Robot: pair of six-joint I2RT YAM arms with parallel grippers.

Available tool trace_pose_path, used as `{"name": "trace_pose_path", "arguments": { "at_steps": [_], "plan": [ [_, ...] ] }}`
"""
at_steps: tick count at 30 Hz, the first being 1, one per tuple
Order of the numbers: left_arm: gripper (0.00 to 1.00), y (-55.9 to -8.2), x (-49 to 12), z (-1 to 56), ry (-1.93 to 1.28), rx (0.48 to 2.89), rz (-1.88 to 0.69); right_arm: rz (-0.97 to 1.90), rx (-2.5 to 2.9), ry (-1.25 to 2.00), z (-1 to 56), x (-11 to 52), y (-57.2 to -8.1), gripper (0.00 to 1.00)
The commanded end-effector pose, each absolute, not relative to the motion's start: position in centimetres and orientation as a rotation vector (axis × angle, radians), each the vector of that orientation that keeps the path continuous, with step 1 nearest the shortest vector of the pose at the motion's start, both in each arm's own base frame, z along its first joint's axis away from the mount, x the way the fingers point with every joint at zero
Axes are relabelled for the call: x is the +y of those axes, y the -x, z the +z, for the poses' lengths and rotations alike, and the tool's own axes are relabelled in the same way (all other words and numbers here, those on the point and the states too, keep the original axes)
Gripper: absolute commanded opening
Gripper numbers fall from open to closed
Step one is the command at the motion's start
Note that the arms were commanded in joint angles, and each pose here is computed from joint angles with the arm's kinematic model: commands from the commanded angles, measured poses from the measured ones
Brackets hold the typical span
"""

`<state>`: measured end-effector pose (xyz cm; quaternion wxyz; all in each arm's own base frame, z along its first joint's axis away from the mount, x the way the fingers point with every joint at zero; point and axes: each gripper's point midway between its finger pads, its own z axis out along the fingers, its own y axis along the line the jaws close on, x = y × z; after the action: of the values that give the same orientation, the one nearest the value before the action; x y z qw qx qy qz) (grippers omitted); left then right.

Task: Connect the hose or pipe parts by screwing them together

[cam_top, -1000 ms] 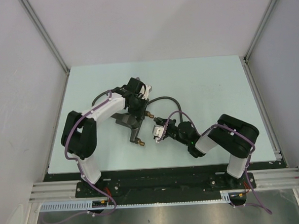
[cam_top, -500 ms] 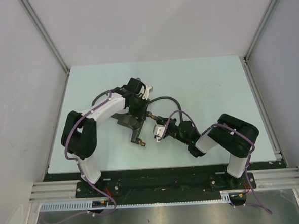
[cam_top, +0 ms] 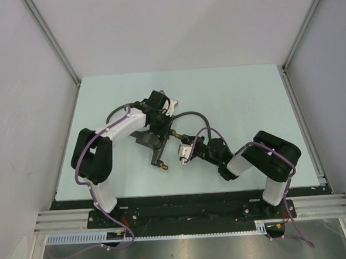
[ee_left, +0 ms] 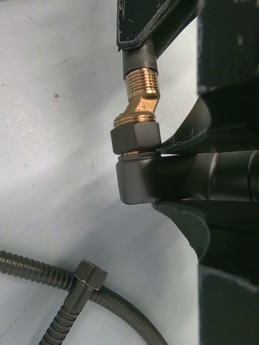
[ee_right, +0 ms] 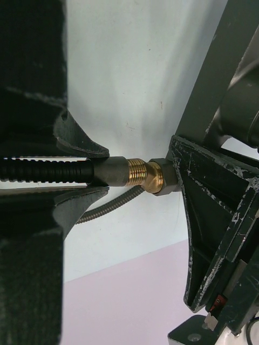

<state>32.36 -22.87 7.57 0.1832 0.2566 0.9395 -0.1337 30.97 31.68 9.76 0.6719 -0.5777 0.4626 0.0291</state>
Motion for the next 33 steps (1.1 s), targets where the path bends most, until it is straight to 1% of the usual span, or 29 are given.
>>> {"name": "trace_pose_path", "arguments": {
  "at_steps": [1, 6, 13, 22, 29, 33],
  "plan": [
    [0.00, -31.8, -24.8, 10.4, -0.810, 2.546, -0.459, 0.047, 0.935, 1.243, 14.0, 32.8, -31.5, 0.00],
    [0.00, -31.8, -24.7, 10.2, -0.811, 2.550, -0.434, 0.015, 0.934, 1.202, 14.6, 32.8, -31.7, 0.00],
    [0.00, -31.9, -24.6, 10.1, -0.807, 2.553, -0.417, 0.061, 0.939, 1.153, 15.1, 33.1, -31.6, 0.00],
    [0.00, -31.3, -25.5, 10.7, -0.832, 2.537, -0.490, 0.063, 0.919, 1.232, 14.1, 34.0, -31.3, 0.00],
    [0.00, -31.1, -25.9, 10.9, -0.850, 2.525, -0.498, 0.141, 0.973, 1.226, 14.2, 35.1, -31.6, 0.00],
    [0.00, -31.1, -26.1, 11.0, -0.846, 2.525, -0.508, 0.213, 1.097, 1.216, 13.5, 35.7, -32.0, 0.00]
  ]
}}
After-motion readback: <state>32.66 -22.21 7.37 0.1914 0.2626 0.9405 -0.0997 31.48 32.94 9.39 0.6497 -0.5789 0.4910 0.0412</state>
